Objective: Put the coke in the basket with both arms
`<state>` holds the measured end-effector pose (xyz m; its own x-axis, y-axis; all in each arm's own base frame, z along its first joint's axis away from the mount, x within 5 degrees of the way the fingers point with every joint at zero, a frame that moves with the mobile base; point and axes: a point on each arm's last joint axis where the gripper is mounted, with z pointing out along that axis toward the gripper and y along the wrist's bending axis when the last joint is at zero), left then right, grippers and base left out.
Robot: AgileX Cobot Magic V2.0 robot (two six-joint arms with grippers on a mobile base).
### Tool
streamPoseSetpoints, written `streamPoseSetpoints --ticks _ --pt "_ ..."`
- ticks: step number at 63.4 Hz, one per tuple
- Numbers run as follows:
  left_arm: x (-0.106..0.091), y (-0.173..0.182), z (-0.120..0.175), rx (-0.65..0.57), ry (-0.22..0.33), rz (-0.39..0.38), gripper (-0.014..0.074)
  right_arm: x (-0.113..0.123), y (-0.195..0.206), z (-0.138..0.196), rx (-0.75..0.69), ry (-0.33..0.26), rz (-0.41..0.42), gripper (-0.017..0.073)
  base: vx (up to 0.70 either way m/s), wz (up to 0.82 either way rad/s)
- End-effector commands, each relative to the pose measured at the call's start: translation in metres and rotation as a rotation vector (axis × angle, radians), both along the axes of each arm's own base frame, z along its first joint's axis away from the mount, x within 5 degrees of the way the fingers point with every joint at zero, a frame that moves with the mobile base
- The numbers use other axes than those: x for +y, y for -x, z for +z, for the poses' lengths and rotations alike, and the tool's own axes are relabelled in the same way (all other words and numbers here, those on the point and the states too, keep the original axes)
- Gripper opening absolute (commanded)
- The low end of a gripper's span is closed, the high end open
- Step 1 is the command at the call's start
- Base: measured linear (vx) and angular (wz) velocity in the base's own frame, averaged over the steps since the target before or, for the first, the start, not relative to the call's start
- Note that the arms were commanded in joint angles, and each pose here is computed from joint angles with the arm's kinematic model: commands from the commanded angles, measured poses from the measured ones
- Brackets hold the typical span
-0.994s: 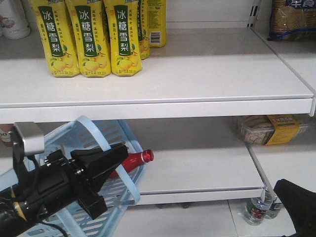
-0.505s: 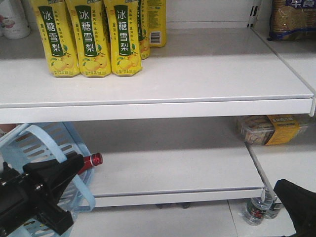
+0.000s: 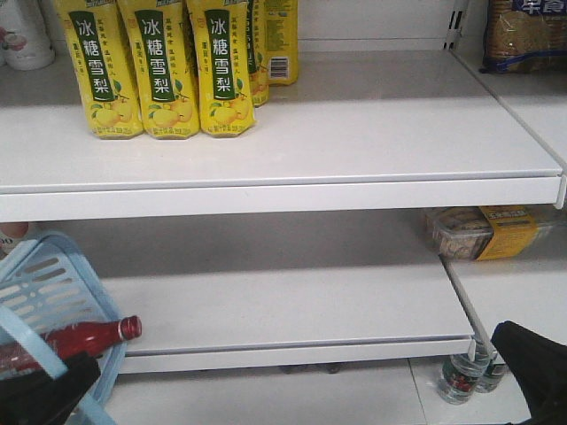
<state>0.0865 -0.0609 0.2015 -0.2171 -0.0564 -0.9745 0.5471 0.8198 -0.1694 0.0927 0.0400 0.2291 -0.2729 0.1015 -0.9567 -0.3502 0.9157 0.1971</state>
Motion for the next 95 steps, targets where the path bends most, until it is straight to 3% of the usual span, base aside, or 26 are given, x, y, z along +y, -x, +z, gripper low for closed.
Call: streamPoseSetpoints --ticks 1,8,13,32,73,95 --pt "0.002 0.004 0.012 -0.166 0.040 -0.016 -0.0006 -0.001 -0.003 0.010 -0.045 0.033 -0.014 -0.0005 0.00 0.00" --pt "0.007 0.010 -0.001 -0.141 0.057 0.000 -0.0006 -0.001 -0.003 0.010 -0.045 0.033 -0.014 -0.0005 0.00 0.00" --pt "0.009 0.012 -0.003 -0.118 0.038 0.000 -0.0006 -0.001 -0.003 0.010 -0.045 0.033 -0.014 -0.0005 0.00 0.00" --pt "0.017 0.019 -0.011 -0.113 -0.092 0.017 -0.0006 -0.001 -0.003 0.010 -0.045 0.033 -0.014 -0.0005 0.00 0.00" --pt "0.049 0.020 -0.011 -0.121 -0.098 0.425 -0.0006 -0.001 -0.003 0.010 -0.045 0.033 -0.014 -0.0005 0.00 0.00" --pt "0.059 0.019 -0.003 -0.199 -0.080 0.577 -0.0006 -0.001 -0.003 0.010 -0.045 0.033 -0.014 -0.0005 0.00 0.00"
